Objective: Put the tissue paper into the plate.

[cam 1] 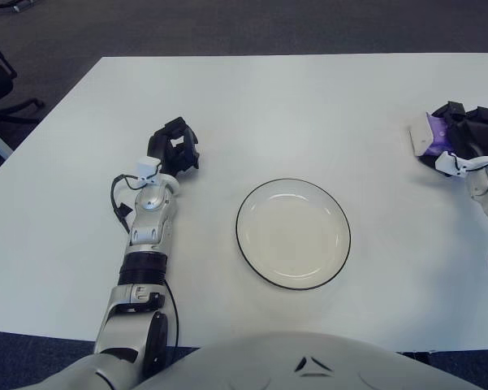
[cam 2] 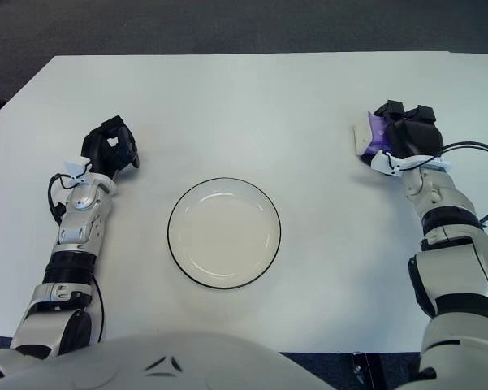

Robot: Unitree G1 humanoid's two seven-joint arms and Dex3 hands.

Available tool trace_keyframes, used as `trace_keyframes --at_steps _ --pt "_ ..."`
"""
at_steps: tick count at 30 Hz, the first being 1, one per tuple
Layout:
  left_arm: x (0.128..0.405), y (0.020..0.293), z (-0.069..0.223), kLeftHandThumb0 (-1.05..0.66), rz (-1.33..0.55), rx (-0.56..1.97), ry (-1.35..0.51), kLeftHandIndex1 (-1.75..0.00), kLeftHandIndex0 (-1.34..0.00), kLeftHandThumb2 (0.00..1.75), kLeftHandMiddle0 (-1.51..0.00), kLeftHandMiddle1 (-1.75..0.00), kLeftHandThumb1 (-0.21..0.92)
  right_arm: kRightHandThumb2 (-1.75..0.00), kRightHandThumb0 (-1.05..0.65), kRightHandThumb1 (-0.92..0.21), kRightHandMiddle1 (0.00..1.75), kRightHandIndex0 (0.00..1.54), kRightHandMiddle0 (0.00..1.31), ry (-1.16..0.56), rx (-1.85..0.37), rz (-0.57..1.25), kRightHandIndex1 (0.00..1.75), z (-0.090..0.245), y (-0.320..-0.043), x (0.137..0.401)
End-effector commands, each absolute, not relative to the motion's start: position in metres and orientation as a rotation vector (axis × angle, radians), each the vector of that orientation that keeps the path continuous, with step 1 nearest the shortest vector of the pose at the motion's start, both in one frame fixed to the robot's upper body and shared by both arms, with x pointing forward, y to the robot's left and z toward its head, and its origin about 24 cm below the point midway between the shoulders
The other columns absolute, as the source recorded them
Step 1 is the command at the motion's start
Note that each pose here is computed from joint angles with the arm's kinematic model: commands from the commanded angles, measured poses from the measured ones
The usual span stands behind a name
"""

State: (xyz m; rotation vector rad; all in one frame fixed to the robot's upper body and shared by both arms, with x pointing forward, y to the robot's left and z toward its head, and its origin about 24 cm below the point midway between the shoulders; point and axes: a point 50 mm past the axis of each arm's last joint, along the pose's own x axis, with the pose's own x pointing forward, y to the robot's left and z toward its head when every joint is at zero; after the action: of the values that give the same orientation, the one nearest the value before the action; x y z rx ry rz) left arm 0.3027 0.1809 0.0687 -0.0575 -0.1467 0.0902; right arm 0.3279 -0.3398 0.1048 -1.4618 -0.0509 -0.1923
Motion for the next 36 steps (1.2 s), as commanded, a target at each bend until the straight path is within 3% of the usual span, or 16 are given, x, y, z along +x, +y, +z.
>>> trace_keyframes --at_steps 1,11,19,36 --pt "0.265 0.175 0.001 -0.4 0.126 -0.107 0.107 -1.75 -0.98 0.95 -1.31 -1.75 0.66 -1.51 0.0 -0.05 1.75 0.89 0.64 0.072 -1.433 -0.058 1.43 0.069 -0.334 0.316" --pt "0.266 0.176 0.001 -0.41 0.127 -0.112 0.105 -1.75 -0.97 0.95 -1.3 -1.75 0.67 -1.5 0.0 -0.09 1.75 0.85 0.57 -0.062 -1.325 -0.108 1.51 0.092 -0.323 0.326" --pt "0.266 0.177 0.001 -0.41 0.13 -0.114 0.113 -1.75 -0.95 0.94 -1.3 -1.75 0.68 -1.46 0.0 -0.15 1.75 0.8 0.51 -0.288 -1.176 -0.124 1.58 0.123 -0.293 0.327" --pt "0.267 0.178 0.0 -0.41 0.139 -0.125 0.121 -1.75 -0.97 0.93 -1.3 -1.75 0.67 -1.51 0.0 -0.14 1.75 0.76 0.5 -0.624 -0.921 -0.067 1.7 0.191 -0.218 0.316"
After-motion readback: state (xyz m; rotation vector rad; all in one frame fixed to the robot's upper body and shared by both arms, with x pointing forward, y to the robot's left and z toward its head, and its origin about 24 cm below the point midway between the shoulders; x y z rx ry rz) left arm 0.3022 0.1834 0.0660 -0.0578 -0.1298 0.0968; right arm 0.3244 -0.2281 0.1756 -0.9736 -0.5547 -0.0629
